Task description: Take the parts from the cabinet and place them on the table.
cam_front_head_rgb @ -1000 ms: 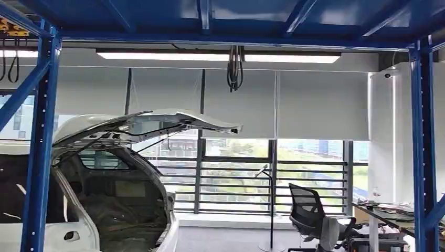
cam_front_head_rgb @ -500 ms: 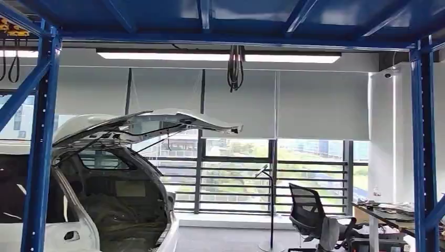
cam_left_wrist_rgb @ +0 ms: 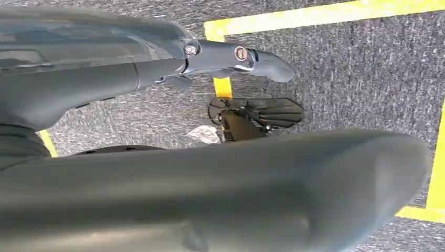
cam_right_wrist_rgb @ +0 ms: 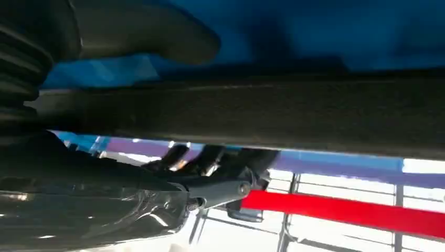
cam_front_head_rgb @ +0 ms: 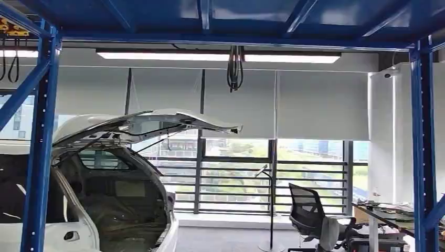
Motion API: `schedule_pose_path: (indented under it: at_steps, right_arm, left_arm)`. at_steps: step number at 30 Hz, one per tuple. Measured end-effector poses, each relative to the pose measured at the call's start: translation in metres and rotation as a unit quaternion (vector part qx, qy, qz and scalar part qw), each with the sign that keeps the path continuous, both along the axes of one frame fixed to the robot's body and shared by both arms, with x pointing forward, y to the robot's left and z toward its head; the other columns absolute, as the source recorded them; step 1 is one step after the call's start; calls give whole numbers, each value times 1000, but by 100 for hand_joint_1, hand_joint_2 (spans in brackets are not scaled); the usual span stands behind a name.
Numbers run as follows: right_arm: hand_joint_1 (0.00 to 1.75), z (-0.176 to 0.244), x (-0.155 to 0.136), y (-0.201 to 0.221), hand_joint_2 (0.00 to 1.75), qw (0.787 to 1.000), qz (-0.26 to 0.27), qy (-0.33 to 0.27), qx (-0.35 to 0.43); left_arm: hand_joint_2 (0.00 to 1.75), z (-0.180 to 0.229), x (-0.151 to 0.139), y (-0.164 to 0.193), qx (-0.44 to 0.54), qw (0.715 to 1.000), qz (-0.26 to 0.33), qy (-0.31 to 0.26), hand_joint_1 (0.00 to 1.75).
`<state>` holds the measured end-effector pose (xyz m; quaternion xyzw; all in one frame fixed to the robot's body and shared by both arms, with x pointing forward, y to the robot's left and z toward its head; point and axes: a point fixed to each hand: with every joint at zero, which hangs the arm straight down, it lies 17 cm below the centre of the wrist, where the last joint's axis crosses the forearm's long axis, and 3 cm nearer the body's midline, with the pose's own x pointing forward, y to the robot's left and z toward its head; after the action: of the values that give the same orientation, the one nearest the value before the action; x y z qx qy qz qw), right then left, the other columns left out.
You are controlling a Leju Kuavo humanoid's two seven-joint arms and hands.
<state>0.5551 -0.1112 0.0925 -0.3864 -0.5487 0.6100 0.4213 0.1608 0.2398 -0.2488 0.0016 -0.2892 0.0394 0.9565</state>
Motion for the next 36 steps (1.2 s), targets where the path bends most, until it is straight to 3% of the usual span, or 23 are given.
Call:
schedule_pose_path:
  at_steps: [4, 5, 17, 23, 28, 30, 32, 36]
  right_arm:
    - [175, -4, 0, -4, 175, 1000, -1, 2, -3]
    - [175, -8, -1, -7, 175, 1000, -2, 4, -5]
    - [175, 2, -5, -14, 175, 1000, -2, -17, 10]
    - [175, 49, -13, 9, 175, 996, 27, -61, 62]
    - [175, 118, -41, 49, 175, 978, 94, -108, 154]
    - [175, 147, -59, 67, 175, 960, 137, -107, 218]
    - [175, 175, -86, 85, 175, 927, 194, -87, 310]
    - [175, 242, -157, 107, 175, 793, 332, -40, 509]
  left_arm:
    - [0, 2, 3, 0, 1, 1000, 1, -8, 0]
    - [175, 2, 3, 0, 1, 1000, 1, -11, 0]
    - [175, 6, 11, 5, 10, 999, 8, -32, 0]
    - [175, 6, 10, 8, 15, 999, 16, -31, 0]
    - [175, 6, 9, 11, 17, 999, 26, -36, 0]
    - [175, 7, 9, 11, 18, 999, 27, -39, 0]
    - [175, 7, 9, 12, 20, 999, 27, -38, 0]
    - [175, 8, 11, 11, 5, 998, 43, -44, 0]
